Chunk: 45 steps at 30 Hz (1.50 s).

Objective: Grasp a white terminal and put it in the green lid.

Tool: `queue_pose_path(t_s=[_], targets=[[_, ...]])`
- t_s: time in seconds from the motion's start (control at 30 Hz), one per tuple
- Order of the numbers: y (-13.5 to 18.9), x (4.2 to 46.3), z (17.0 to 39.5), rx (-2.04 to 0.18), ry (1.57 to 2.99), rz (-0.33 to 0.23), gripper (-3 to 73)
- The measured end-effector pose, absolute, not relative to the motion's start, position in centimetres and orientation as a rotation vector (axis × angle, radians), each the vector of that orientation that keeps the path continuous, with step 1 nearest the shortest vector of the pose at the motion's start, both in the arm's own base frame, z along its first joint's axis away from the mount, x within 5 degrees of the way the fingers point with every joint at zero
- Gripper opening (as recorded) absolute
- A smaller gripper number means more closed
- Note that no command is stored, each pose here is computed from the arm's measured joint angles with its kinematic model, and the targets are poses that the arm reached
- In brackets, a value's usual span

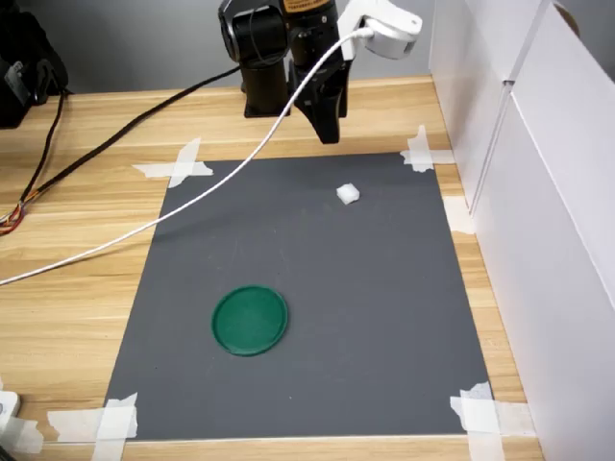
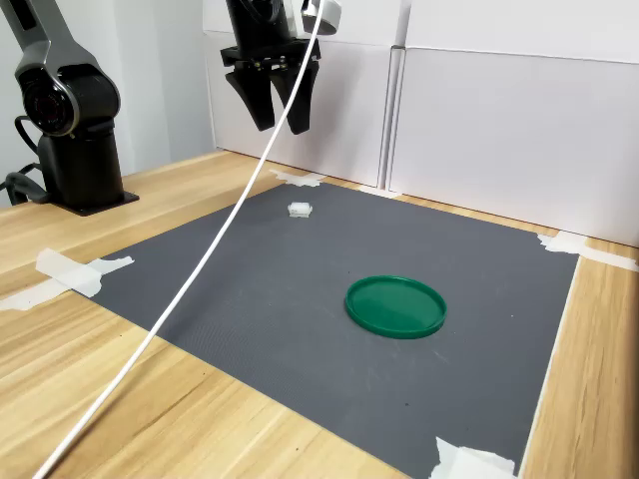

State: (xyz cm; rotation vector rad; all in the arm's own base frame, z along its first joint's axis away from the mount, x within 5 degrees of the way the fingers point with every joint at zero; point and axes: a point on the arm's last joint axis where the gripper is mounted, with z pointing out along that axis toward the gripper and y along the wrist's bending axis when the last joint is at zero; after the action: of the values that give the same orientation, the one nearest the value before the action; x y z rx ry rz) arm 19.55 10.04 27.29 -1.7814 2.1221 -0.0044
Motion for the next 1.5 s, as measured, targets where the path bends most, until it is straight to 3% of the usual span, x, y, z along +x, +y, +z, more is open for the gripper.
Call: queue_pose_path(t_s=[0.3, 0.4, 0.7, 1.07, 1.23, 1.33, 1.5], targets=[[11.1, 20.6, 25.4, -1.786, 2.204, 0.113, 70.8], [11.4, 21.1, 24.6, -1.794, 2.228, 0.129, 70.8], [11.9, 22.4, 22.5, -1.806, 2.264, 0.131, 70.8], [11.6, 23.0, 21.1, -1.829, 2.220, 0.025, 70.8], [11.2, 22.5, 19.8, -1.845, 2.223, 0.007, 70.8], [11.3, 22.5, 19.8, -1.842, 2.206, 0.015, 70.4], [11.8, 22.5, 19.5, -1.841, 2.190, 0.092, 70.4]])
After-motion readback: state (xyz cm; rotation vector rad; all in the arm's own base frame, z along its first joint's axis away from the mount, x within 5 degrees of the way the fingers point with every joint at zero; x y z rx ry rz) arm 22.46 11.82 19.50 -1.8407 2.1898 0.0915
